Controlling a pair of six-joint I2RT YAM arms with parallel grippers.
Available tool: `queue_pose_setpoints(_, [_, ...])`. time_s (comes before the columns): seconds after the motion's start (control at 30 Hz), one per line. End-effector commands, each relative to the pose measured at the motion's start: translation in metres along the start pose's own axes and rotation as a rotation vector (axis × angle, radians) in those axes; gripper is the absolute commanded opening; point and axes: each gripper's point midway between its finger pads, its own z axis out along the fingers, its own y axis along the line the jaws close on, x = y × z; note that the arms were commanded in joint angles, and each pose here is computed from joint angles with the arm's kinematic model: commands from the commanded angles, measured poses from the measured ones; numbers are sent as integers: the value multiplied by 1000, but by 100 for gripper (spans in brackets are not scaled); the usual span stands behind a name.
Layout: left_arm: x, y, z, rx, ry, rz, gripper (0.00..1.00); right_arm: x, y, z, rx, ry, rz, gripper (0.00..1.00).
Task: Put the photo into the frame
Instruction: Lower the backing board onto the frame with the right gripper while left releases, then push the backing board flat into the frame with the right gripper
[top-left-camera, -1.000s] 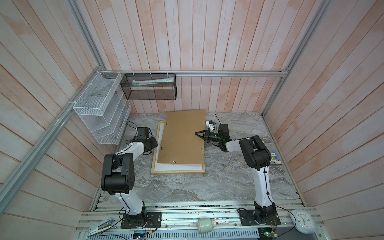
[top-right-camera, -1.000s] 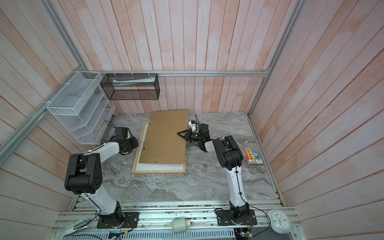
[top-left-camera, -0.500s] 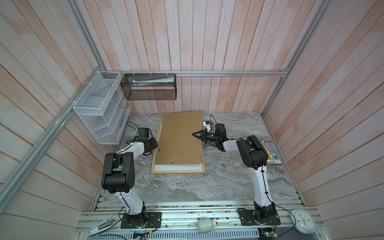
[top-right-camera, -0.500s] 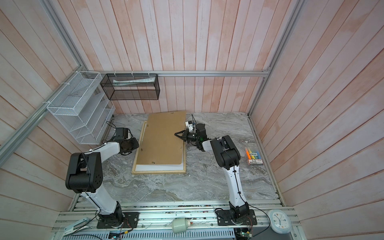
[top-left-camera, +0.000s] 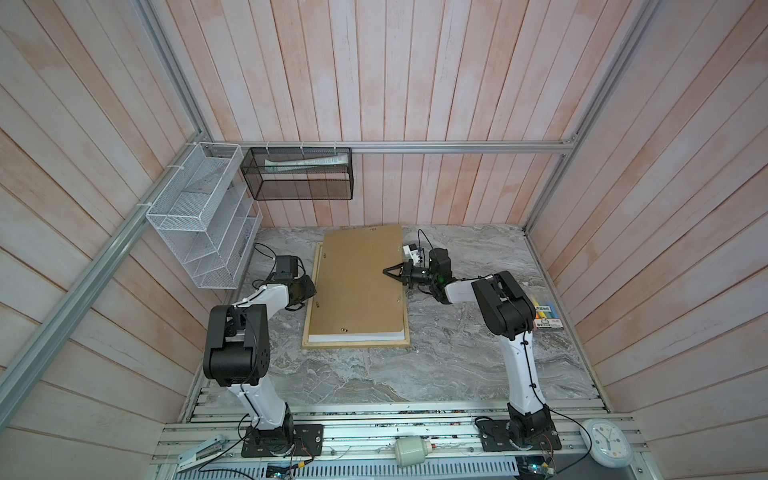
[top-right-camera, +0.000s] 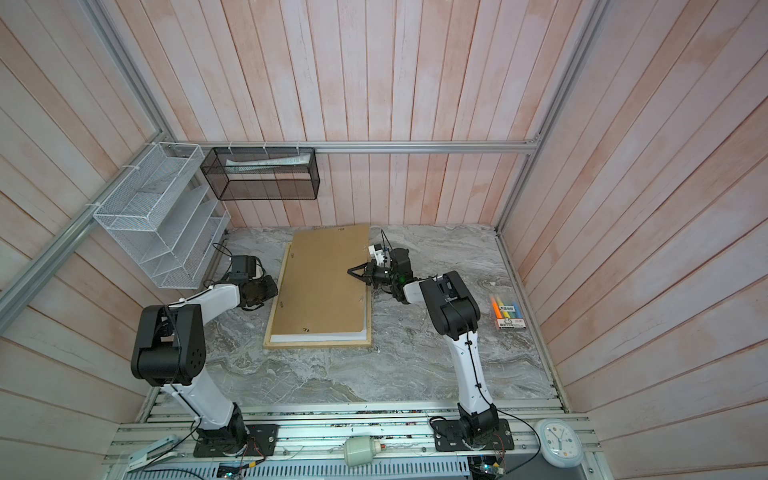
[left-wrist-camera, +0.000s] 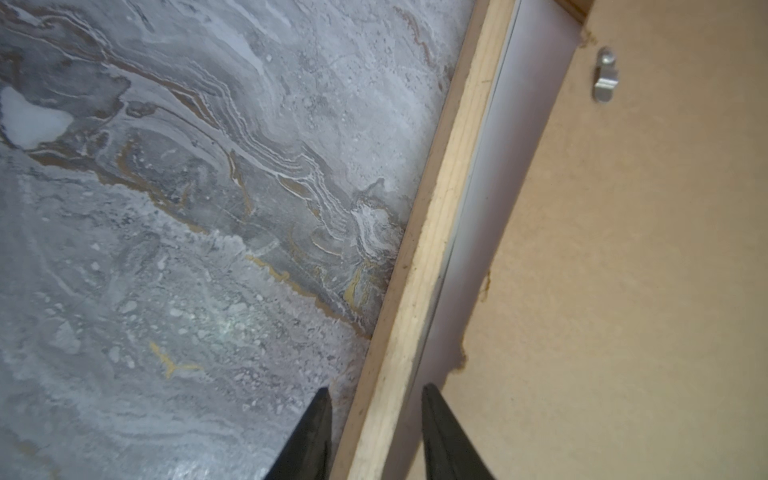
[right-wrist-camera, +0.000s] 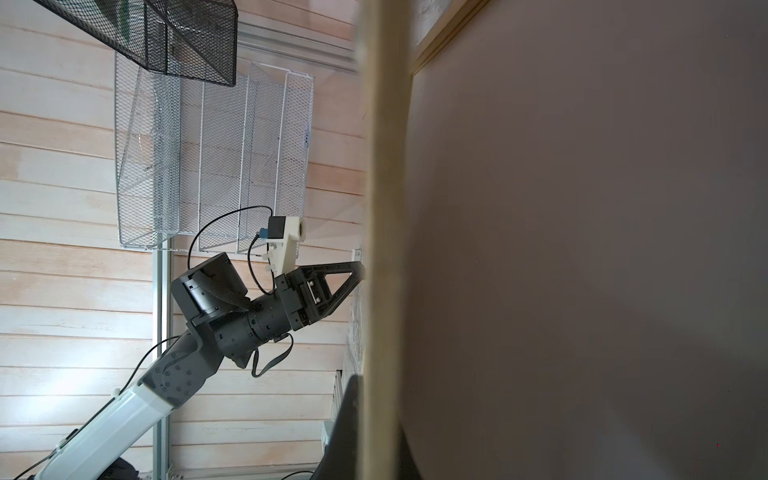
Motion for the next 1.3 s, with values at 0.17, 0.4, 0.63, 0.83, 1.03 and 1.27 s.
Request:
queue_pose_setpoints(0.17, [-2,0,2,6,0,12,38,13,17,-1,-54,45,-53,0])
queue_pose_setpoints(0.4, [-4,0,2,11,-2,12,38,16,7,2,-17,57,-54,0])
queue_pose_setpoints(0.63, [-4,-1,1,15,-2,13,38,16,-2,8,35,62,-70,2])
queue_pose_setpoints(0.83, [-5,-2,0,17,-4,13,38,12,-7,12,72,55,-90,14])
queue_pose_setpoints(1.03, [-7,-4,-1,22,-8,14,38,8,-9,17,104,54,-108,22])
queue_pose_setpoints(1.27, [-8,-3,-1,22,-7,15,37,7,-12,21,149,53,-133,33])
